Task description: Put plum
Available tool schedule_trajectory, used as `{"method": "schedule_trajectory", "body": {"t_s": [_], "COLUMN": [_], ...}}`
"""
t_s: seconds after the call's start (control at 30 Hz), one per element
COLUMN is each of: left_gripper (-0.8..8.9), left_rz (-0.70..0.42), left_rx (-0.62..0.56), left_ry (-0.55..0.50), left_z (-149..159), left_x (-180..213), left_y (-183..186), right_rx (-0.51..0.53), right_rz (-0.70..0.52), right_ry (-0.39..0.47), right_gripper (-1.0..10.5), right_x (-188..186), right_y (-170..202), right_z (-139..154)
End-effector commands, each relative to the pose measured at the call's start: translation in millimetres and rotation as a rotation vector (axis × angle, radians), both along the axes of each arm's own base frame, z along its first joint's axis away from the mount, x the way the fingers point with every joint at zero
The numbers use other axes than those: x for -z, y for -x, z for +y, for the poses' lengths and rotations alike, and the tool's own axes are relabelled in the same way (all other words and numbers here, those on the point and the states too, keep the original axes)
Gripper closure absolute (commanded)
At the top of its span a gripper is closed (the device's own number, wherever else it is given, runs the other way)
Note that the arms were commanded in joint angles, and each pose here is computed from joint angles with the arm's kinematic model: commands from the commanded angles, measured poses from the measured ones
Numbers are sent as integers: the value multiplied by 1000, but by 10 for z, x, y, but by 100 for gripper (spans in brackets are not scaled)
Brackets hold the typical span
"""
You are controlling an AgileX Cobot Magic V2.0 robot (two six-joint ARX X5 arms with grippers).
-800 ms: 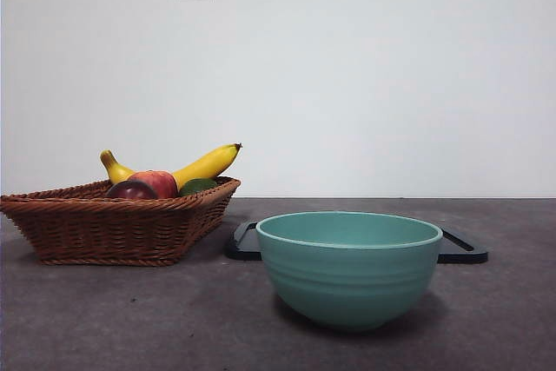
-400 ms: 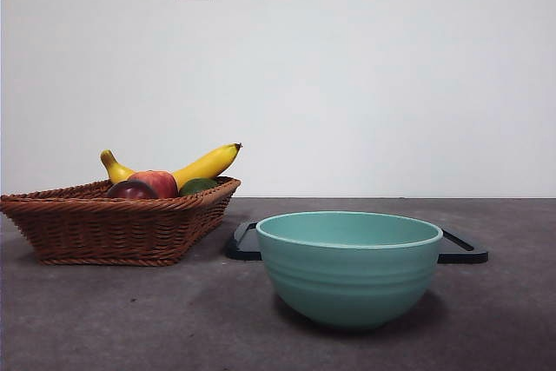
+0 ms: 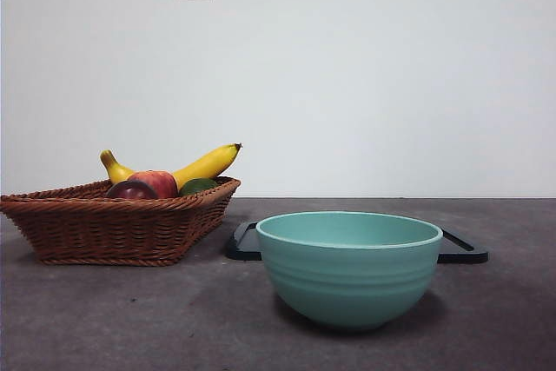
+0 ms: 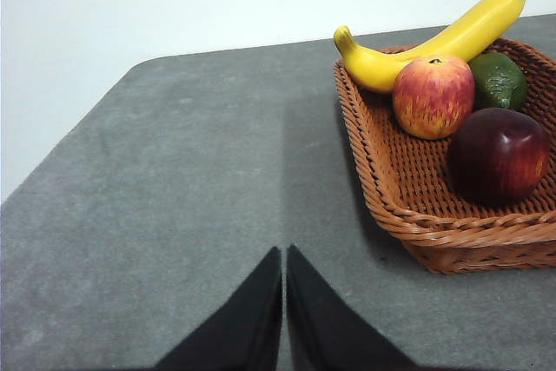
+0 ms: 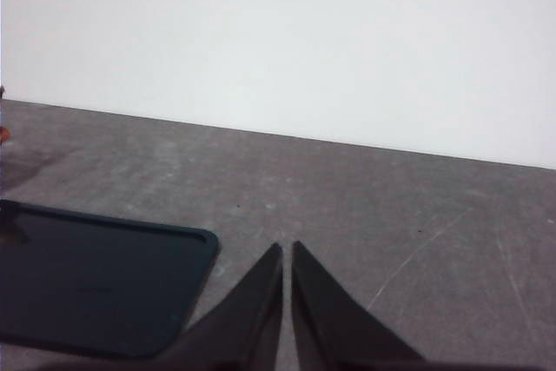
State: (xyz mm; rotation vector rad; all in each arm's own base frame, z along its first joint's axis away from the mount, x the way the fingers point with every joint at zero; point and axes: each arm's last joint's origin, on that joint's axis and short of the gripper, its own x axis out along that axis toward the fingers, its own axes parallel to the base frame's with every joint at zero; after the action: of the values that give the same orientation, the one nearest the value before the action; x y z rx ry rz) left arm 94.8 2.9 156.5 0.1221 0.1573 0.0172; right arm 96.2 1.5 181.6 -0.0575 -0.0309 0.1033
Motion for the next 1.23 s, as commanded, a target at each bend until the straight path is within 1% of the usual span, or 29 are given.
{"method": "schedule_trajectory", "body": {"t_s": [0.03,0.13,0.3,0.47,1.23], "left_gripper": [807,807,807,807,807], "left_rz": [24,24,24,24,24], "left_rx": [0,0,0,0,0], "left_ry": [0,0,0,0,0], "left_z": [1,2,1,1,1], "left_x": [74,74,74,74,74], "left_y": [-8,-8,-8,-8,-8], "right_rx": [5,5,4,4,4], "right_rz": [-6,30,96,200,181], "right_ry": [-8,-25,-27,-30,-33], "right_gripper": [939,939,938,939,938], "right_x": [59,154,218,317,297], "right_y": [-1,-9,-7,5,2], "right_z": [-2,-1,-1,1,0]}}
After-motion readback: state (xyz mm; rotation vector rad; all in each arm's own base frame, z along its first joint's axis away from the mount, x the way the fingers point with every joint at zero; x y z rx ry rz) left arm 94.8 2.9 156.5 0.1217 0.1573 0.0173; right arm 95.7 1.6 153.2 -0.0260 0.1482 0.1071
